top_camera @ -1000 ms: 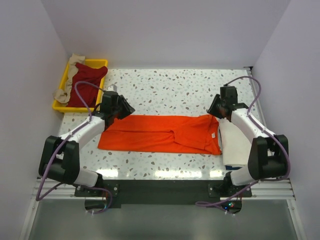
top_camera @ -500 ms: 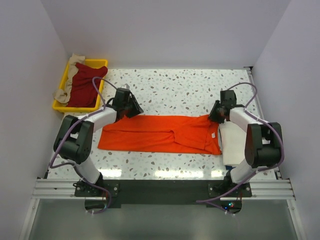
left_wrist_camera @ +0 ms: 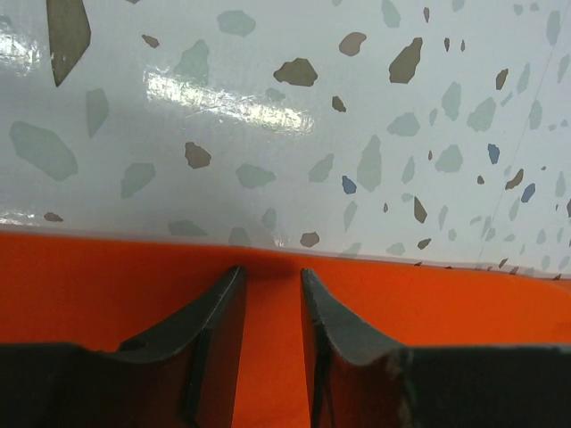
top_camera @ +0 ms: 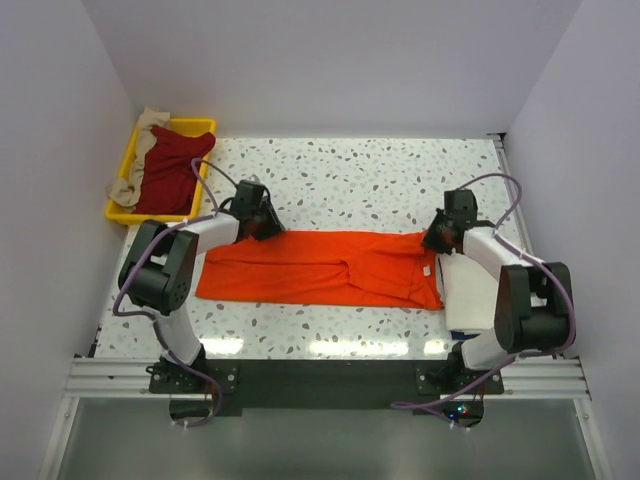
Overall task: Fold and stack the t-shirts
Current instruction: Fold the tshirt
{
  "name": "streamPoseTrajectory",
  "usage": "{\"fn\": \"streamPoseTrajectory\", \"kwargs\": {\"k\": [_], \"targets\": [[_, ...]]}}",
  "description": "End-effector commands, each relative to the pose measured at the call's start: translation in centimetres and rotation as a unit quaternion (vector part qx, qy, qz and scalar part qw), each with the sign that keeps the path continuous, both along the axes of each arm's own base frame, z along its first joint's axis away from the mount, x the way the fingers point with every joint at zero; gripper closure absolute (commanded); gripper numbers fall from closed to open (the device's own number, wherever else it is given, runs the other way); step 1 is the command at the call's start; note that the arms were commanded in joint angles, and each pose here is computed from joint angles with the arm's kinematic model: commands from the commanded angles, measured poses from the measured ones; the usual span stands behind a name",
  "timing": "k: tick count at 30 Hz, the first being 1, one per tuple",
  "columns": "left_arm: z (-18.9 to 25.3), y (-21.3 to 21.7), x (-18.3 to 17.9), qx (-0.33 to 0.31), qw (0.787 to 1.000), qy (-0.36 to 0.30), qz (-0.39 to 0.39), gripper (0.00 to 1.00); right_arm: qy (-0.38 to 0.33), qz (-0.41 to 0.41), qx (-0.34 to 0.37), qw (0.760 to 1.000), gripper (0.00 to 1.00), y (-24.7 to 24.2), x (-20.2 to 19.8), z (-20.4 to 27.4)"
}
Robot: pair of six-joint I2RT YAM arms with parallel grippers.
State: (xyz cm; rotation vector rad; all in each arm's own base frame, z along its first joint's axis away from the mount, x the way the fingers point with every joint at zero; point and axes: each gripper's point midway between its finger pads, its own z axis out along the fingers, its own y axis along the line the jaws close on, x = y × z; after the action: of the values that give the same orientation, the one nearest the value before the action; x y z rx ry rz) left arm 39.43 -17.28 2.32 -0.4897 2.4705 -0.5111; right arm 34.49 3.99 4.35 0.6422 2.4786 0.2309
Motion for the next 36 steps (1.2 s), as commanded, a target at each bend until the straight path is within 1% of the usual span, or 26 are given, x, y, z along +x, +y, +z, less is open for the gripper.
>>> {"fn": "streamPoseTrajectory", "kwargs": {"k": [1, 5, 14, 15, 18, 20, 21, 23, 24, 25, 26, 27, 29, 32, 33, 34, 35, 36], "targets": [[0.0, 0.1, 1.0, 0.007, 1.000, -0.006, 0.019, 0.65, -0.033, -0.027, -0.038, 0.998, 1.00, -1.9, -0.1, 2.2], [-0.4, 0.2, 0.7, 0.007, 1.000, 0.002, 0.023, 0.65, -0.026, -0.035, -0.063, 0.997, 1.00, -2.8, -0.4, 1.9], [0.3, 0.2, 0.7, 0.004, 1.000, -0.002, 0.025, 0.65, 0.010, -0.032, -0.055, 0.998, 1.00, -2.5, -0.6, -1.2], [0.5, 0.2, 0.8, 0.003, 1.000, -0.004, 0.025, 0.65, 0.011, -0.031, -0.055, 0.998, 0.99, -2.5, -0.5, -1.4], [1.4, 0.0, 1.1, 0.000, 1.000, -0.013, 0.020, 0.65, 0.023, -0.025, -0.047, 0.998, 0.93, -2.1, -0.4, -2.1], [2.4, -0.4, 1.5, -0.008, 1.000, -0.024, 0.013, 0.65, 0.023, -0.020, -0.043, 0.999, 0.85, -1.9, -0.2, -1.8], [2.7, -0.5, 1.6, -0.008, 1.000, -0.028, 0.009, 0.65, 0.019, -0.017, -0.039, 0.999, 0.78, -1.8, 0.0, -1.4], [4.2, -1.0, 2.0, -0.018, 0.999, -0.043, 0.001, 0.65, 0.001, -0.012, -0.034, 0.999, 0.69, -1.5, 0.5, 0.1], [4.7, -1.0, 2.2, -0.019, 0.999, -0.049, -0.001, 0.64, 0.002, -0.008, -0.034, 0.999, 0.60, -1.5, 0.3, 0.6], [5.6, -1.0, 2.3, -0.022, 0.998, -0.059, -0.002, 0.64, -0.001, -0.006, -0.034, 0.999, 0.55, -1.4, 0.4, 1.2], [6.4, -1.2, 2.5, -0.026, 0.997, -0.067, -0.004, 0.64, -0.023, -0.005, -0.034, 0.999, 0.51, -1.4, 0.9, 2.9], [6.9, -1.2, 2.6, -0.027, 0.997, -0.073, -0.006, 0.64, -0.020, -0.004, -0.036, 0.999, 0.48, -1.5, 0.5, 3.4], [8.6, -1.2, 2.7, -0.030, 0.996, -0.089, -0.008, 0.63, -0.044, -0.006, -0.037, 0.998, 0.48, -1.6, 0.5, 5.8], [10.3, -0.9, 2.3, -0.029, 0.994, -0.103, -0.007, 0.62, -0.067, -0.006, -0.035, 0.997, 0.48, -1.6, 0.2, 8.0], [10.6, -0.7, 2.0, -0.027, 0.994, -0.106, -0.007, 0.62, -0.086, -0.002, -0.024, 0.996, 0.48, -1.1, -0.2, 9.4], [11.4, -0.6, 1.7, -0.029, 0.993, -0.113, -0.006, 0.62, -0.094, 0.003, -0.012, 0.995, 0.48, -0.6, -0.4, 9.8], [10.9, -0.2, 1.0, -0.025, 0.994, -0.109, -0.005, 0.62, -0.096, 0.009, -0.003, 0.995, 0.48, -0.1, -0.9, 9.7], [11.5, 0.0, 0.6, -0.026, 0.993, -0.116, -0.003, 0.62, -0.109, 0.013, 0.005, 0.994, 0.48, 0.6, -1.3, 10.4]]}}
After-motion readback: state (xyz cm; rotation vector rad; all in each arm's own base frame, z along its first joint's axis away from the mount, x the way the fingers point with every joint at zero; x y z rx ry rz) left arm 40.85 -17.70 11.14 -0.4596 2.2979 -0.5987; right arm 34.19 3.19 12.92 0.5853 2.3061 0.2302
